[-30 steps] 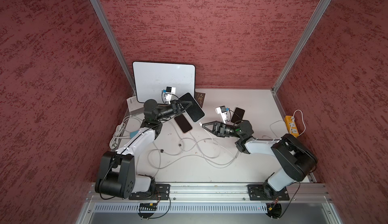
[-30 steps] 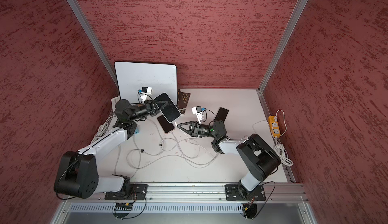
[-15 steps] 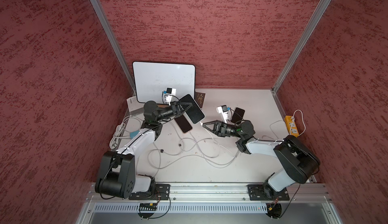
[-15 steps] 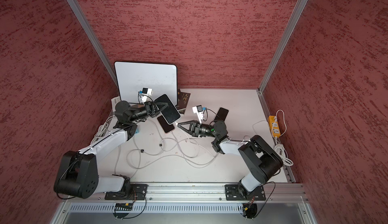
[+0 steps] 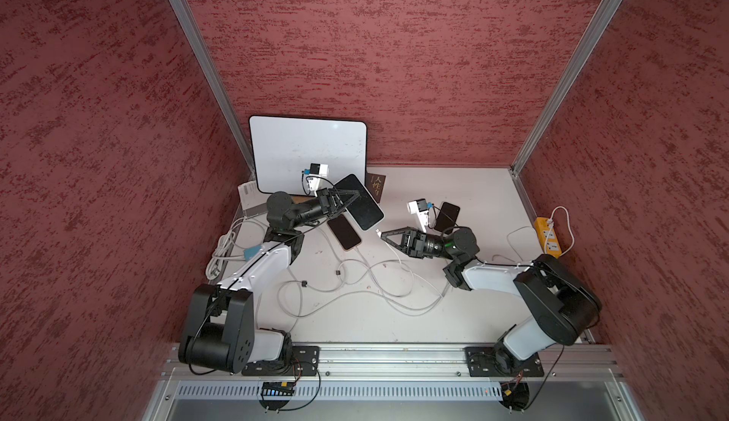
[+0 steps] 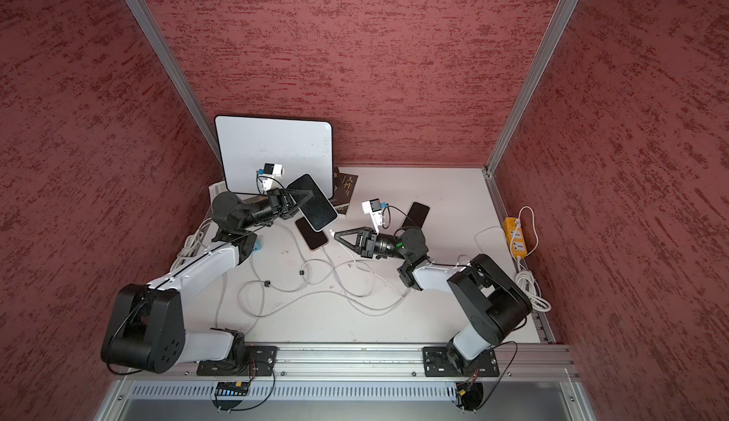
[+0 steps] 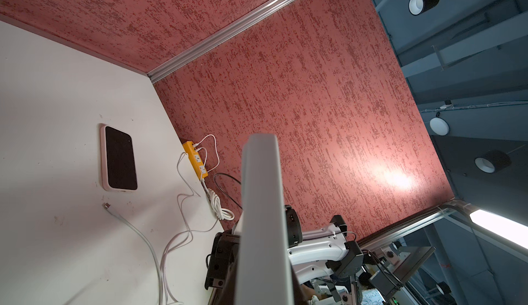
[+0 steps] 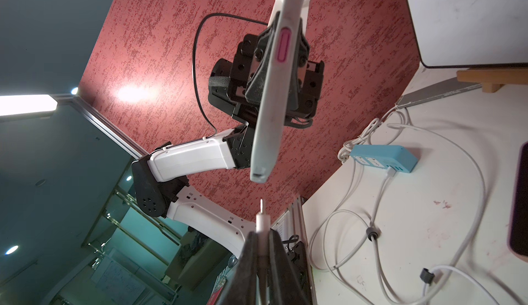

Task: Plug the charging cable into the phone
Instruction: Insert the charging cable into the phone.

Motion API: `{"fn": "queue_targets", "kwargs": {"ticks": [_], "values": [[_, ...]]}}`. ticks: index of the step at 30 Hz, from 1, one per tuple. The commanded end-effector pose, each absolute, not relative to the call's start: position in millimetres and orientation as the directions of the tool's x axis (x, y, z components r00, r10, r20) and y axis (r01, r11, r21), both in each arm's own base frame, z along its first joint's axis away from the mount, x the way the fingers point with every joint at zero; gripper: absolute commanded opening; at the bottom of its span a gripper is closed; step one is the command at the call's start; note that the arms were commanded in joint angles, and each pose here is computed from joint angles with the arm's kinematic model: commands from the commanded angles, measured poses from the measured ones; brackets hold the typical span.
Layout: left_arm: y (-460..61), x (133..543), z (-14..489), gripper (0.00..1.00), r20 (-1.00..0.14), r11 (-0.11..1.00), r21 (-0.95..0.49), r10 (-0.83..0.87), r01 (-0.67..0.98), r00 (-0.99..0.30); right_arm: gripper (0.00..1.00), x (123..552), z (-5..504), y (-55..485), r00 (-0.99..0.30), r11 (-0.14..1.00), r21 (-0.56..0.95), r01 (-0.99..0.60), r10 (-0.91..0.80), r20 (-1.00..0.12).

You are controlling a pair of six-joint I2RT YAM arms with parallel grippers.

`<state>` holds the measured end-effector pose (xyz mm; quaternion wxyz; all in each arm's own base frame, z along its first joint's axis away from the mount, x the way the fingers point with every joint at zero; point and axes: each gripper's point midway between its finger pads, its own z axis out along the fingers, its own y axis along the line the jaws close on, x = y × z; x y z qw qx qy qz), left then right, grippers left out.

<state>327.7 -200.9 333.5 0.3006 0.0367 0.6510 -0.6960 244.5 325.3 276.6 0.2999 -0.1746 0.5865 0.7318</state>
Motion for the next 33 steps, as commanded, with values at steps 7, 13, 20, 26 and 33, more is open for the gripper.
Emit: {"fn": "queue_targets", "kwargs": {"ticks": [7, 13, 20, 26, 33], "values": [[-200, 319, 342, 0.0, -0.49, 0.015, -0.852, -0.374, 0.523, -0.787, 0.0, 244, 291, 321, -0.726, -0.148, 0.718, -0.68, 0.271, -0.632], [-204, 313, 342, 0.0, -0.501, 0.012, -0.846, -0.362, 0.533, -0.786, 0.0, 246, 287, 322, -0.733, -0.143, 0.726, -0.672, 0.269, -0.625], [-209, 312, 338, 0.0, -0.499, 0.014, -0.849, -0.349, 0.528, -0.793, 0.0, 246, 288, 323, -0.733, -0.145, 0.726, -0.672, 0.269, -0.625], [-211, 309, 339, 0.0, -0.505, 0.008, -0.845, -0.343, 0.535, -0.792, 0.0, 248, 284, 324, -0.74, -0.139, 0.735, -0.664, 0.267, -0.618], [-212, 304, 336, 0.0, -0.511, 0.012, -0.842, -0.334, 0.539, -0.792, 0.0, 252, 283, 323, -0.745, -0.134, 0.744, -0.655, 0.278, -0.606]]}}
